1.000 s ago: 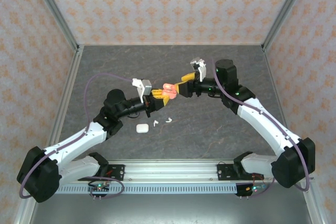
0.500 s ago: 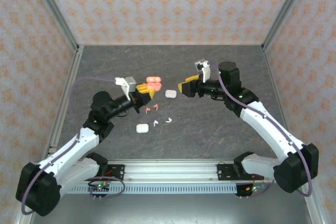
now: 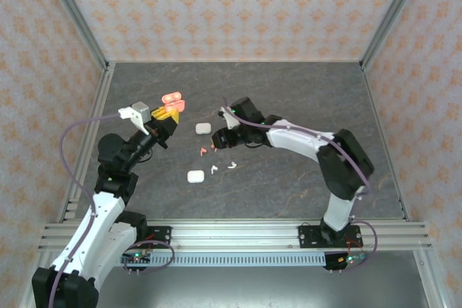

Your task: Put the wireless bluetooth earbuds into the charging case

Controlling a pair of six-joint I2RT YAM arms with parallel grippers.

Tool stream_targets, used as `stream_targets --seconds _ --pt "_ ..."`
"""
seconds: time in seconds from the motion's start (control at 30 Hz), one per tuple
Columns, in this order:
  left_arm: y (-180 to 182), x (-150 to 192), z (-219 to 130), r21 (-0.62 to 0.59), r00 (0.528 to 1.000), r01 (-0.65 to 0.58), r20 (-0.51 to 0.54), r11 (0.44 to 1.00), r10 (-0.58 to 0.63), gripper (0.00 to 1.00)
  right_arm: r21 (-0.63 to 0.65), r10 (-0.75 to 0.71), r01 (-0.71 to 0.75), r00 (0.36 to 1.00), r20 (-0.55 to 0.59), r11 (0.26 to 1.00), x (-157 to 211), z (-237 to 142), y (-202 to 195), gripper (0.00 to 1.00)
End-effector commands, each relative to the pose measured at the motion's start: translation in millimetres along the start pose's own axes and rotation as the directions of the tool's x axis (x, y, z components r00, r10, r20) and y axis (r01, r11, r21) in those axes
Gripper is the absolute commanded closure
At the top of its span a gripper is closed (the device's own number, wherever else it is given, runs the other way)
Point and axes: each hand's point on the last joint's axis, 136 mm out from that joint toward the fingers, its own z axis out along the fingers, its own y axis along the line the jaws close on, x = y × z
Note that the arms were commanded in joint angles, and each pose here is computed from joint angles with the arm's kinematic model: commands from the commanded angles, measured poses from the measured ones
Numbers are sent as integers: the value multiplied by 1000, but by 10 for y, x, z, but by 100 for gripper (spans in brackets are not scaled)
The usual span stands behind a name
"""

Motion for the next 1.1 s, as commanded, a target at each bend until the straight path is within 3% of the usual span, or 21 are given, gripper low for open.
stream_targets --seconds 0.0,0.43,1.07 --pt "-10 -70 -94 -34 1000 -25 4 999 25 100 51 -35 36 999 -23 998 -88 212 6 57" --pt "-79 -72 -174 -22 999 -46 -1 999 46 100 97 -75 96 977 -200 991 54 942 -24 59" --pt "-69 -49 -157 -20 999 -38 -9 999 38 100 119 -95 140 942 -321 983 484 869 -92 64"
